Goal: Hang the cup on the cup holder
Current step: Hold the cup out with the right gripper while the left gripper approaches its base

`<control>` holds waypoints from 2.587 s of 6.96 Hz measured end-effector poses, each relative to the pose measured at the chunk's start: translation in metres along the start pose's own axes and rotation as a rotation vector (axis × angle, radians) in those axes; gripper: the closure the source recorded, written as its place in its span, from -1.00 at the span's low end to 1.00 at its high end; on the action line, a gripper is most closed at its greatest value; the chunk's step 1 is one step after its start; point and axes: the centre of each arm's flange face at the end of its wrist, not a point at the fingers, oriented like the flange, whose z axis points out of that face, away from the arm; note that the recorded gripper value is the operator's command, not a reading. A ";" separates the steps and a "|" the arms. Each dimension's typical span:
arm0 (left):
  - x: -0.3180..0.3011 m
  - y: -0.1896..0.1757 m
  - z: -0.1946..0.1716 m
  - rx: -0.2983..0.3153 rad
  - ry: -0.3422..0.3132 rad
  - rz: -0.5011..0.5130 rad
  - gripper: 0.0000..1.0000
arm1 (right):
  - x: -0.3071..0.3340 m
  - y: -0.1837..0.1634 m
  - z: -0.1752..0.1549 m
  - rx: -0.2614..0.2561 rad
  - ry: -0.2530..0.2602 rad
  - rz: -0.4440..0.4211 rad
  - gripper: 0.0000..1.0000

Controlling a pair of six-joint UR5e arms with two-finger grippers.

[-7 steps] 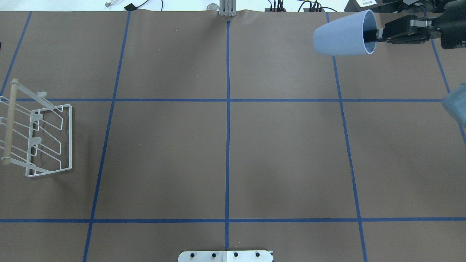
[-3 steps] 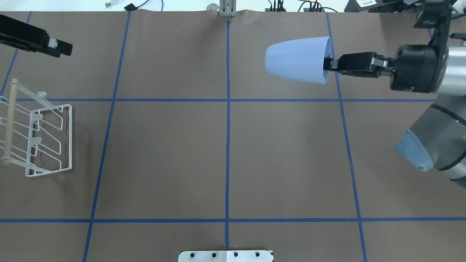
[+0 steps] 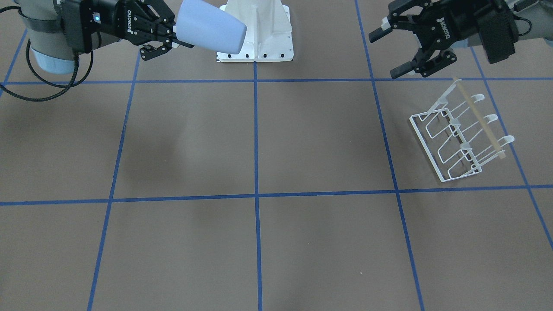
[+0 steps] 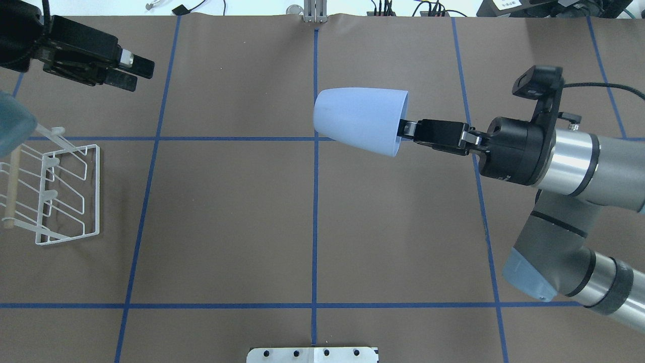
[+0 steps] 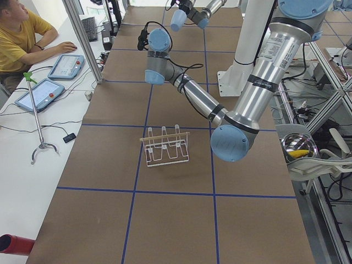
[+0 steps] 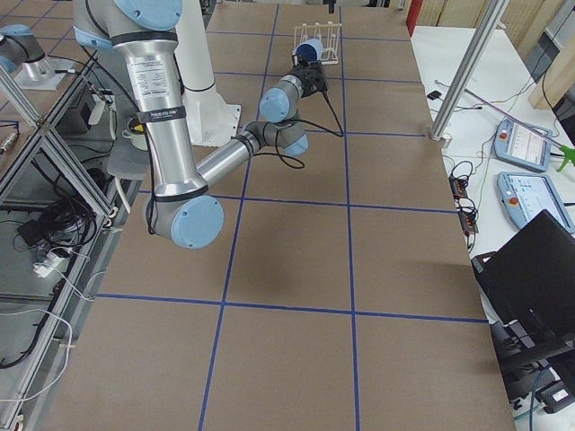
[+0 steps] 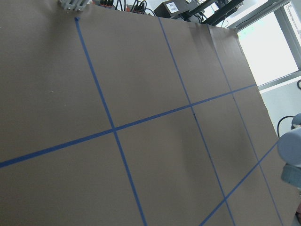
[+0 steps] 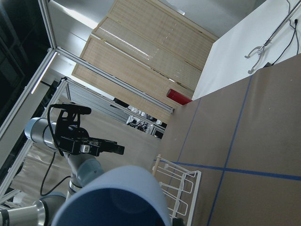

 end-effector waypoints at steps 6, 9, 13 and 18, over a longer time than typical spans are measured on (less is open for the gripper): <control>0.033 0.076 0.087 0.035 0.447 -0.281 -0.94 | -0.011 0.099 0.033 0.091 -0.205 0.081 1.00; 0.039 0.092 0.096 -0.013 0.480 -0.310 -0.94 | -0.008 0.120 0.046 0.104 -0.205 0.073 1.00; 0.041 0.094 0.096 -0.025 0.485 -0.332 -0.94 | -0.005 0.123 0.049 0.105 -0.198 0.070 1.00; 0.043 0.105 0.113 -0.019 0.513 -0.362 -0.94 | -0.012 0.122 0.064 0.112 -0.208 0.063 1.00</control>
